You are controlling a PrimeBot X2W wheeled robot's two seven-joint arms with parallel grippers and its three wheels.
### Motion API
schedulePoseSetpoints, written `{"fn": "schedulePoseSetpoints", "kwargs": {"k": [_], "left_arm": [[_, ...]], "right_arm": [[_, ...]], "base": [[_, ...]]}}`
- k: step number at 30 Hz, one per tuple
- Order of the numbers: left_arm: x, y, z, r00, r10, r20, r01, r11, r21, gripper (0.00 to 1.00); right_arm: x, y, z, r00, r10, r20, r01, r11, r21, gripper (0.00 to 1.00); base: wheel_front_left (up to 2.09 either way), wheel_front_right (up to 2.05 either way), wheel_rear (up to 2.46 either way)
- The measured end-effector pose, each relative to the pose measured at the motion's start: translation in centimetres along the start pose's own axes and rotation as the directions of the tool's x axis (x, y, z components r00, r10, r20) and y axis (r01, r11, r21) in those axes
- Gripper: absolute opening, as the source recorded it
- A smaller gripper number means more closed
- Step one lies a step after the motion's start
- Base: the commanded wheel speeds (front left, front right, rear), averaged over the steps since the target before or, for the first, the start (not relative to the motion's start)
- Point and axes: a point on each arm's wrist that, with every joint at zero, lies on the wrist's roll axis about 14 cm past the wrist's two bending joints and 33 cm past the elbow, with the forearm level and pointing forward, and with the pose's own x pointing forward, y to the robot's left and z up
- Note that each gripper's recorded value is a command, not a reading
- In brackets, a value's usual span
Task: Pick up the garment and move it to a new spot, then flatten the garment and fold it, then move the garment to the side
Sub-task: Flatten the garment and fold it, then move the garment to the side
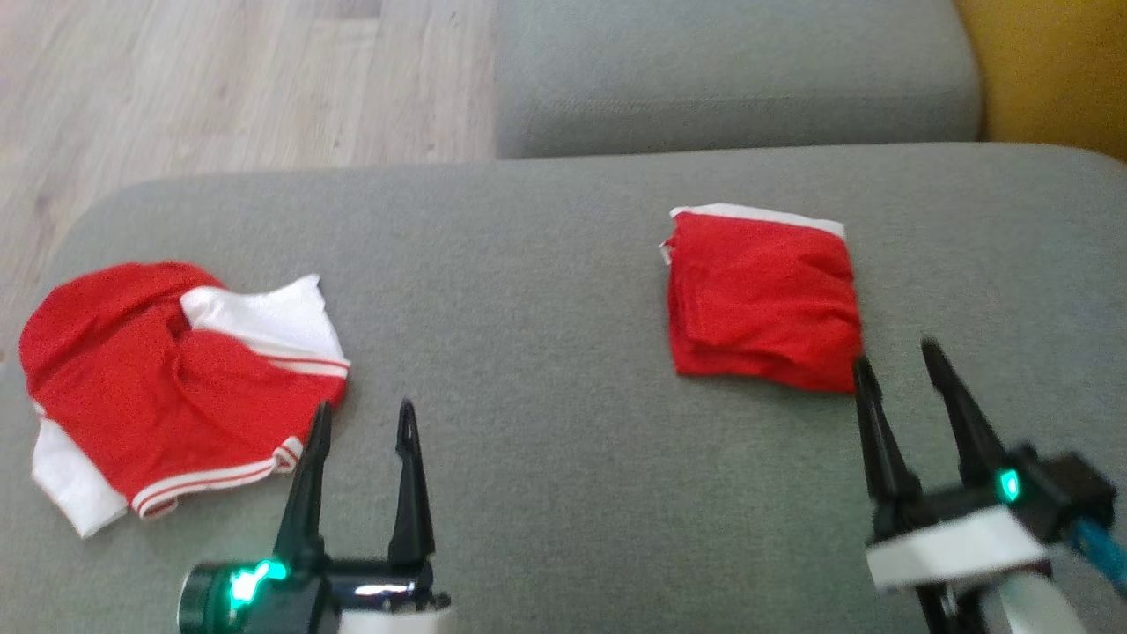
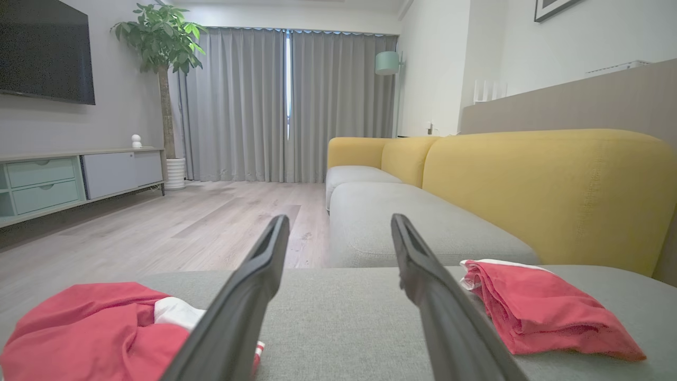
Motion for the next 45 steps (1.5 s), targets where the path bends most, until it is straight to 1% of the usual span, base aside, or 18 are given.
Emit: {"fn": "schedulePoseSetpoints", "kwargs": {"k": [4,6,8,15,31,45], "left_arm": [[-1.7,-0.2,-0.5,1.0,-0.007,-0.023,0.007,1.0,0.003,1.0],[-3.3,-0.2,-1.8,0.997,-0.009,-0.075,0.009,1.0,0.001,1.0],[-4.0,-0.1,-2.7,0.994,-0.005,-0.106,0.005,1.0,0.004,1.0],[-4.3,0.7,-3.1,0.993,0.015,-0.118,-0.013,1.0,0.016,1.0],[-3.9,0.4,-3.6,0.991,-0.005,-0.131,0.006,1.0,0.01,1.0],[-4.0,0.4,-3.8,0.99,-0.008,-0.139,0.009,1.0,0.009,1.0]], "right_arm": [[-3.7,-1.5,-1.7,0.994,-0.086,-0.061,0.087,0.996,0.014,1.0],[-5.4,-1.8,-3.0,0.988,-0.116,-0.102,0.12,0.992,0.03,1.0],[-5.9,-1.8,-3.5,0.985,-0.124,-0.117,0.129,0.991,0.033,1.0],[-6.0,-1.7,-3.7,0.984,-0.133,-0.12,0.139,0.989,0.045,1.0],[-6.3,-1.1,-4.0,0.984,-0.119,-0.129,0.126,0.991,0.047,1.0],[-6.3,-1.8,-3.4,0.984,-0.139,-0.112,0.145,0.989,0.042,1.0]], "base": [[0.0,0.0,0.0],[0.0,0.0,0.0],[0.0,0.0,0.0],[0.0,0.0,0.0],[0.0,0.0,0.0],[0.0,0.0,0.0]]}}
